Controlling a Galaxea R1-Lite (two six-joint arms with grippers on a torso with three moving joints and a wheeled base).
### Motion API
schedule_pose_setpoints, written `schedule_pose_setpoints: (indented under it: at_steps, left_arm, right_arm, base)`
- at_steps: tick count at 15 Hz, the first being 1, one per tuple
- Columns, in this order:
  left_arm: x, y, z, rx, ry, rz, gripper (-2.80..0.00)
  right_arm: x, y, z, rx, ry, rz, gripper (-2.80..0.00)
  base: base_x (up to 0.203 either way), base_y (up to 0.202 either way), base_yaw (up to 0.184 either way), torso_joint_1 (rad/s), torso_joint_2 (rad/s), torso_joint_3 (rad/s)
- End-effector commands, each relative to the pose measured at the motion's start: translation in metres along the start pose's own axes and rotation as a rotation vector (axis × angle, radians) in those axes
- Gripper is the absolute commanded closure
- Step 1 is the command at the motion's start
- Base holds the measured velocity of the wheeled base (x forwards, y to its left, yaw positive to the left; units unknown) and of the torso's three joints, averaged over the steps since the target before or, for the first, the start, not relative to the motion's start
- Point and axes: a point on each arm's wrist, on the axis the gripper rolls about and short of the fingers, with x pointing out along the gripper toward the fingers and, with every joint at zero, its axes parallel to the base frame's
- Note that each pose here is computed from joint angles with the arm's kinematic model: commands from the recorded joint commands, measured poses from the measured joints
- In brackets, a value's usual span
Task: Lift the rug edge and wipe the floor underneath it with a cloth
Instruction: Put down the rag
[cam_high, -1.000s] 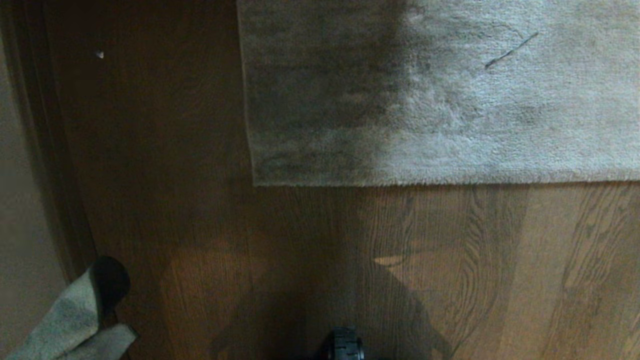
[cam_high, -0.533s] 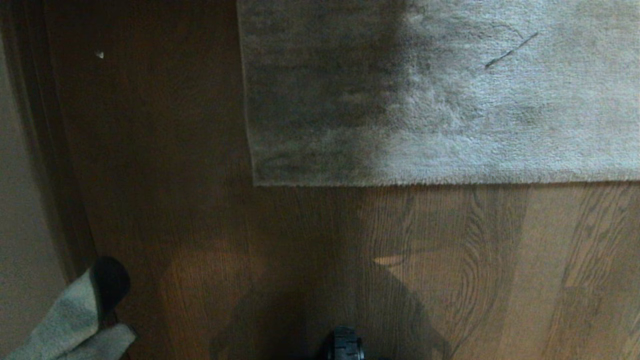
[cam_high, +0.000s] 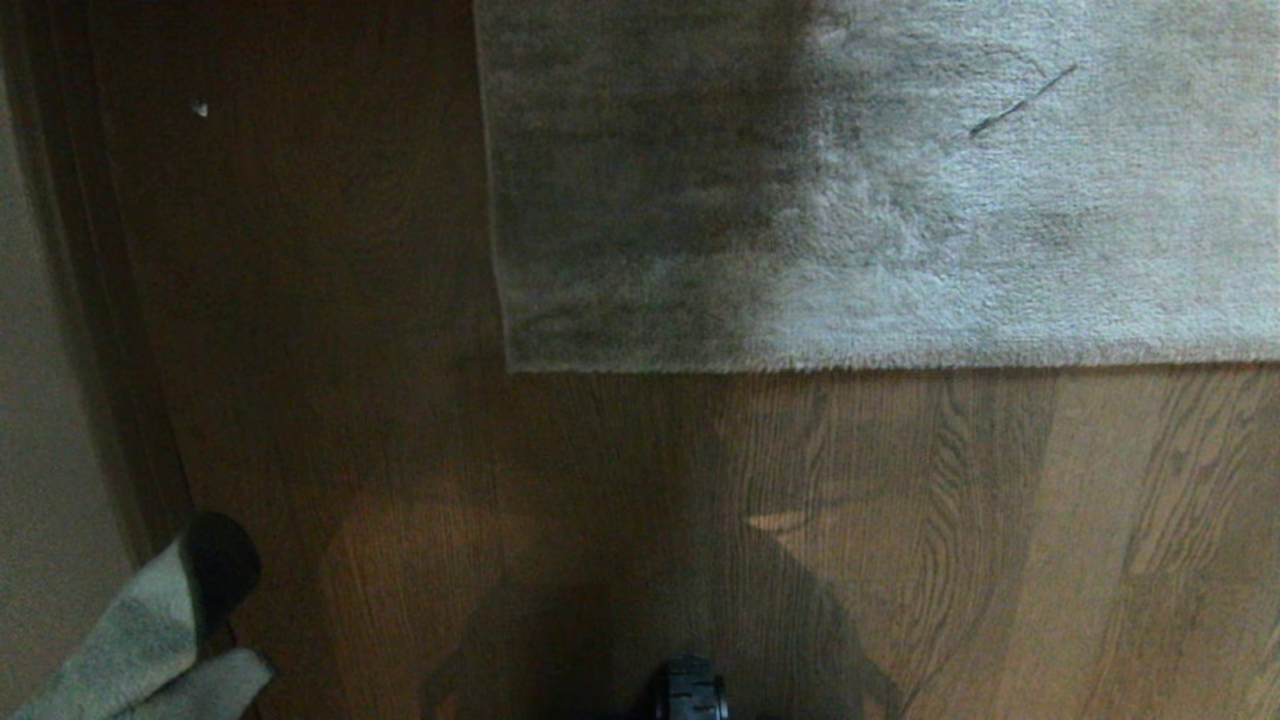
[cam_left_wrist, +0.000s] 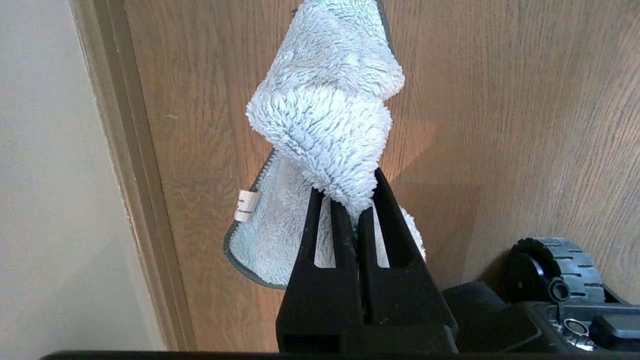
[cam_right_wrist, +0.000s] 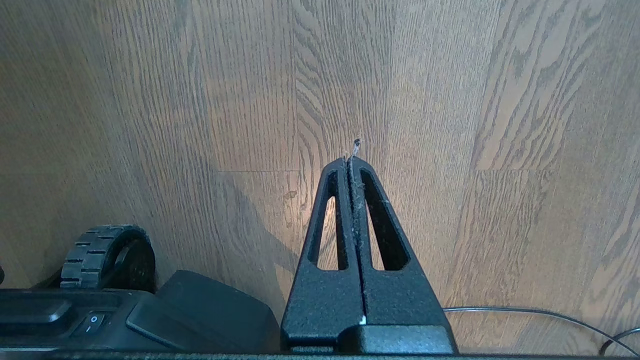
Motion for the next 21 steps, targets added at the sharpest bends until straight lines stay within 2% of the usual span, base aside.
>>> schedule_pose_setpoints:
  at_steps: [1, 21]
  left_arm:
    - [0.0000, 0.0000, 0.0000, 0.000, -0.001, 0.001, 0.00]
    - [0.0000, -0.0001, 0.0000, 0.007, 0.000, -0.003, 0.00]
  right_arm:
    - [0.0002, 0.0000, 0.0000, -0.001, 0.002, 0.000, 0.00]
    - [0.0002, 0.0000, 0.0000, -0.001, 0.003, 0.000, 0.00]
  base:
    - [0.000, 0.000, 0.000, 0.000, 0.00, 0.000]
    - [0.000, 0.000, 0.000, 0.000, 0.00, 0.000]
